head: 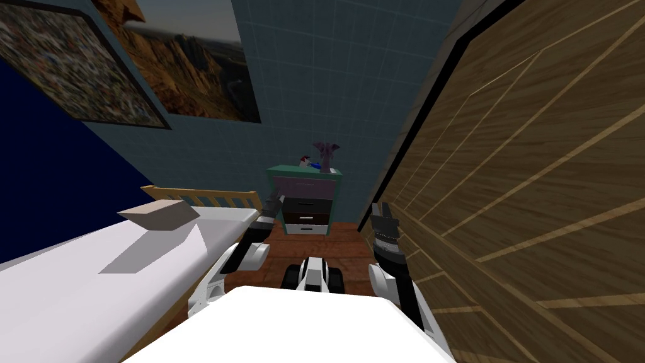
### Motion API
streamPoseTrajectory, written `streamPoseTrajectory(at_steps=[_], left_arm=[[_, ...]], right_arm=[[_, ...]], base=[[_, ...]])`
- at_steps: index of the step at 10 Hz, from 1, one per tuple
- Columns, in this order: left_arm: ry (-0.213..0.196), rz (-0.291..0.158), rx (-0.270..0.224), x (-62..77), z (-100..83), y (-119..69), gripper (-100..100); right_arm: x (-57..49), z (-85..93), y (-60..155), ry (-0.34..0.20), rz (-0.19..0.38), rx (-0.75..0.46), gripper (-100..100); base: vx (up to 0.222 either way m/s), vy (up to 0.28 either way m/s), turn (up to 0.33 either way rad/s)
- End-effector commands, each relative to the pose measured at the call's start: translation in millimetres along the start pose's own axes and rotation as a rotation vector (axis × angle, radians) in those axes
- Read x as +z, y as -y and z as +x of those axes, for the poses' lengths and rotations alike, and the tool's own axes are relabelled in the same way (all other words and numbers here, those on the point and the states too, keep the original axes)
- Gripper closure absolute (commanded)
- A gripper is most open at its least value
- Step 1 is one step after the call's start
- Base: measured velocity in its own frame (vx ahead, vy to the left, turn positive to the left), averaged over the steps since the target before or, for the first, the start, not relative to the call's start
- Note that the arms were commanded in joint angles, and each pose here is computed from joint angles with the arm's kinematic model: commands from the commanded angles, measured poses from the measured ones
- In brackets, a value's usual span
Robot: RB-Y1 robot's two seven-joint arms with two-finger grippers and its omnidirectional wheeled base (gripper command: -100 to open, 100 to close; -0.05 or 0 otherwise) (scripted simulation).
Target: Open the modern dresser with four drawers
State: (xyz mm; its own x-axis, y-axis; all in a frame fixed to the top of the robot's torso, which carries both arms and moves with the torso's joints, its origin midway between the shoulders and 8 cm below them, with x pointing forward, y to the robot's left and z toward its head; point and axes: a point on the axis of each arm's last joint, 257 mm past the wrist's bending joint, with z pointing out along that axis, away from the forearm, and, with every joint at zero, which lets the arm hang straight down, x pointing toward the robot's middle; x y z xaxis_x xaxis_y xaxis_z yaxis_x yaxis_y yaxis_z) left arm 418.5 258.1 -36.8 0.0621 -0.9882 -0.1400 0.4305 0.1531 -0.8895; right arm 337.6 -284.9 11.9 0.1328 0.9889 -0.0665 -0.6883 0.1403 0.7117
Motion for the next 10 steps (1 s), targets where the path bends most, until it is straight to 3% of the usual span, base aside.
streamPoseTrajectory(at_steps=[1, 10], left_arm=[[0.001, -0.042, 0.003, 2.3, -0.7, -11.2, -100], [-0.001, -0.192, 0.022, 7.7, -3.2, -51.0, -100]], right_arm=[[0.0, 0.0, 0.0, 0.0, 0.0, 0.0, 0], [0.0, 0.0, 0.0, 0.0, 0.0, 0.0, 0]], base=[[0.072, -0.003, -0.017], [0.075, -0.002, -0.02]])
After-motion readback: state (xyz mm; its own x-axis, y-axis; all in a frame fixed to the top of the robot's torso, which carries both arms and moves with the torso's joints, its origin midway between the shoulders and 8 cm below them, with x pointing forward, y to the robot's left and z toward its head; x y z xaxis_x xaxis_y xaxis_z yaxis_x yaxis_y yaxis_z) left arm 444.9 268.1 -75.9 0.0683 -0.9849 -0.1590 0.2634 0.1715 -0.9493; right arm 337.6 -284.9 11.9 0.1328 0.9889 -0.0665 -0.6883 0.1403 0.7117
